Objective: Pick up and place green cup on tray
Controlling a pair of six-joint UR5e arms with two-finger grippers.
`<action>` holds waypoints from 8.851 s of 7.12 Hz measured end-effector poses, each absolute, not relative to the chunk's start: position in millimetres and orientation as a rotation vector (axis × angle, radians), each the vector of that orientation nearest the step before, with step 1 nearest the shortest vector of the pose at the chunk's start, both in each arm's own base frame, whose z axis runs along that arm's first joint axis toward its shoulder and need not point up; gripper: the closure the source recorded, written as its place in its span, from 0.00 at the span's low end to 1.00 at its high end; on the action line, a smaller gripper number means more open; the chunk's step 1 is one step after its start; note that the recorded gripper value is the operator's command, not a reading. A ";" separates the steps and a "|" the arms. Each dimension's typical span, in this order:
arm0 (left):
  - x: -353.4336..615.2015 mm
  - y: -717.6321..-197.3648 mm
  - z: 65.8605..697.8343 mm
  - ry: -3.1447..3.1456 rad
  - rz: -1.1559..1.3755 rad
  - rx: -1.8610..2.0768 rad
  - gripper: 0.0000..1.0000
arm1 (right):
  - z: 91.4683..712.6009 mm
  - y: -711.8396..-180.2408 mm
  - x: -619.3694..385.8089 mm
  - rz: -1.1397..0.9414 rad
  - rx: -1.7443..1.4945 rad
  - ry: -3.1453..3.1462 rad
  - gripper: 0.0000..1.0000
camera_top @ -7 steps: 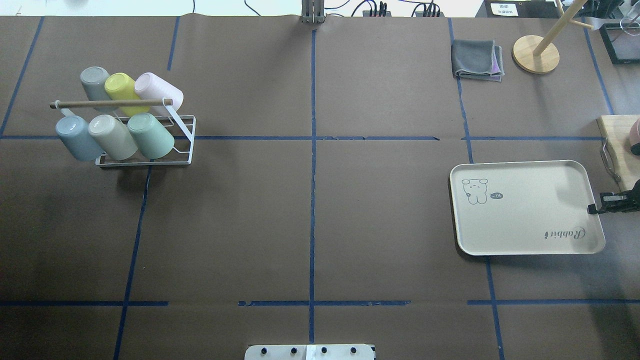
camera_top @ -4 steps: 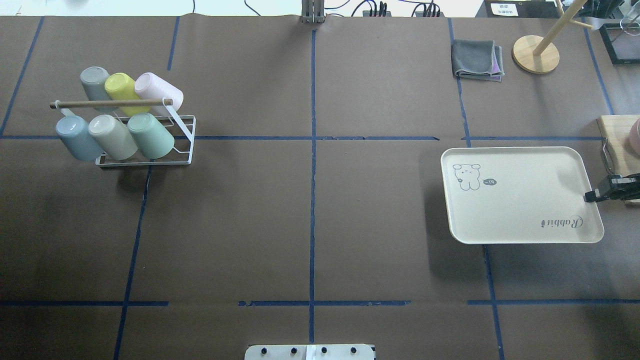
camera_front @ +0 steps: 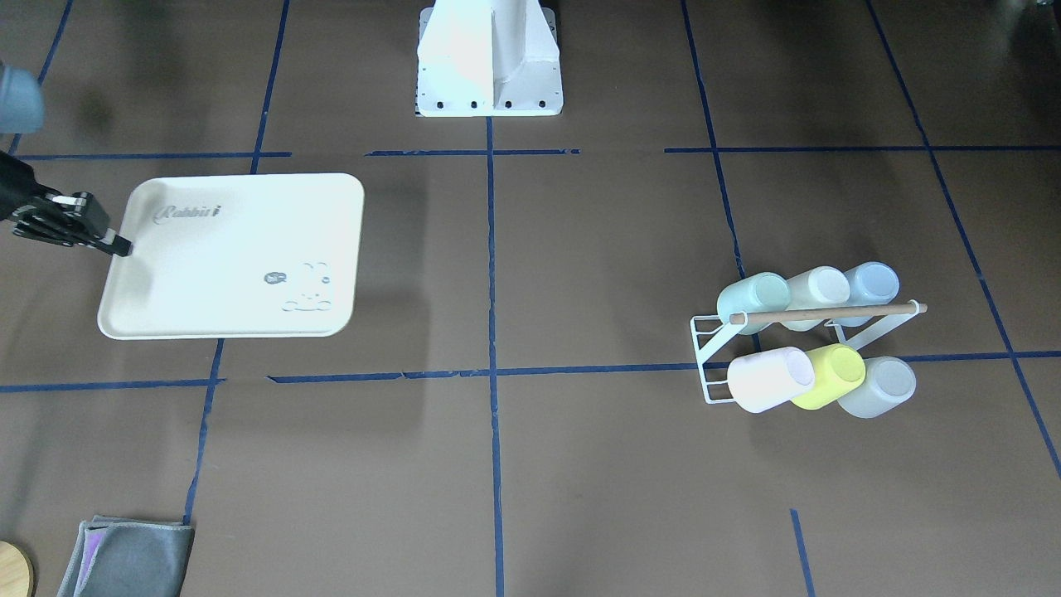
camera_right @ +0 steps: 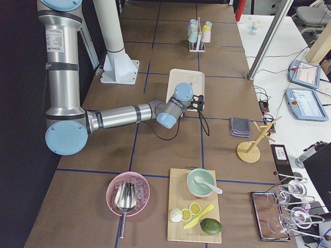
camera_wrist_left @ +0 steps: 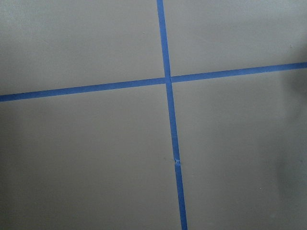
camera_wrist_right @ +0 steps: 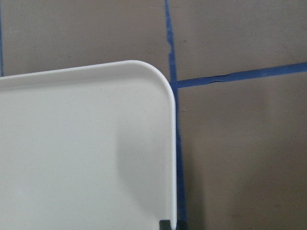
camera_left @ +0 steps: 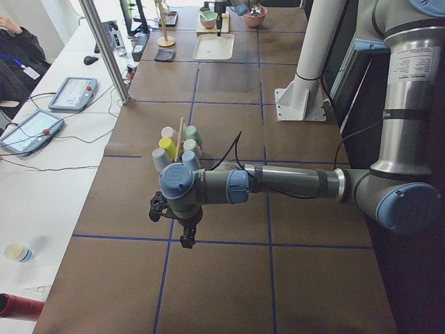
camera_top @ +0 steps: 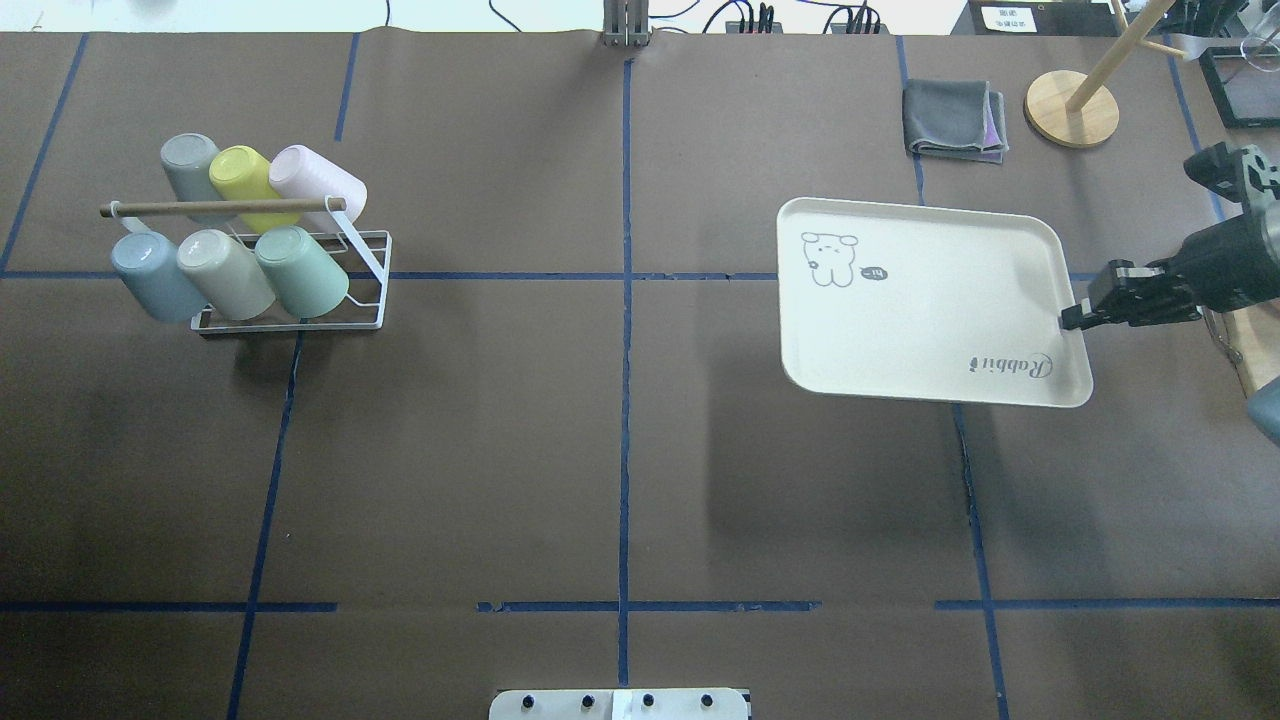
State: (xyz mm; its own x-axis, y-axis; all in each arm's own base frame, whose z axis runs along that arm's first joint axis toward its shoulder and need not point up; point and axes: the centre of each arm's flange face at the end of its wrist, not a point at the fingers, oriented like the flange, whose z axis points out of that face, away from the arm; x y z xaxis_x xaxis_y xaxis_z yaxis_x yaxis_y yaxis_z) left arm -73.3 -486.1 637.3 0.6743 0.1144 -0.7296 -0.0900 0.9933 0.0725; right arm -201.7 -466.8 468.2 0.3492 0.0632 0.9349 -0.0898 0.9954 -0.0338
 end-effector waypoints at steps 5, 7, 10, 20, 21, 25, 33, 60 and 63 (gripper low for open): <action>-73.4 -485.6 639.7 0.823 0.113 0.027 0.00 | 364.4 -424.1 -366.8 0.151 0.078 -1.116 1.00; -73.0 -485.6 642.9 0.824 0.113 0.022 0.00 | 328.6 -406.8 -422.4 0.125 0.076 -1.080 1.00; -73.0 -485.2 645.1 0.824 0.112 0.019 0.00 | 310.1 -386.6 -456.9 0.086 0.060 -1.061 1.00; -72.9 -509.1 611.2 0.811 0.136 0.074 0.00 | 283.9 -424.9 -445.4 0.135 0.051 -1.045 0.00; -72.7 -526.0 586.0 0.804 0.155 0.114 0.00 | 273.2 -443.5 -418.4 0.170 0.031 -1.025 0.00; -20.0 -550.6 454.7 0.784 0.351 0.319 0.00 | 270.3 -495.9 -312.8 0.192 0.069 -0.884 0.00; 169.8 -485.9 274.0 0.289 0.784 0.613 0.00 | 369.8 -536.0 -153.8 0.066 0.136 -0.743 0.00; 522.3 -447.2 393.2 -1.127 1.826 0.133 0.05 | 438.3 -541.3 -102.9 0.057 0.056 -0.758 0.00; 517.7 -452.8 394.0 -1.125 1.815 0.130 0.36 | 437.7 -541.5 -102.9 0.057 0.057 -0.759 0.00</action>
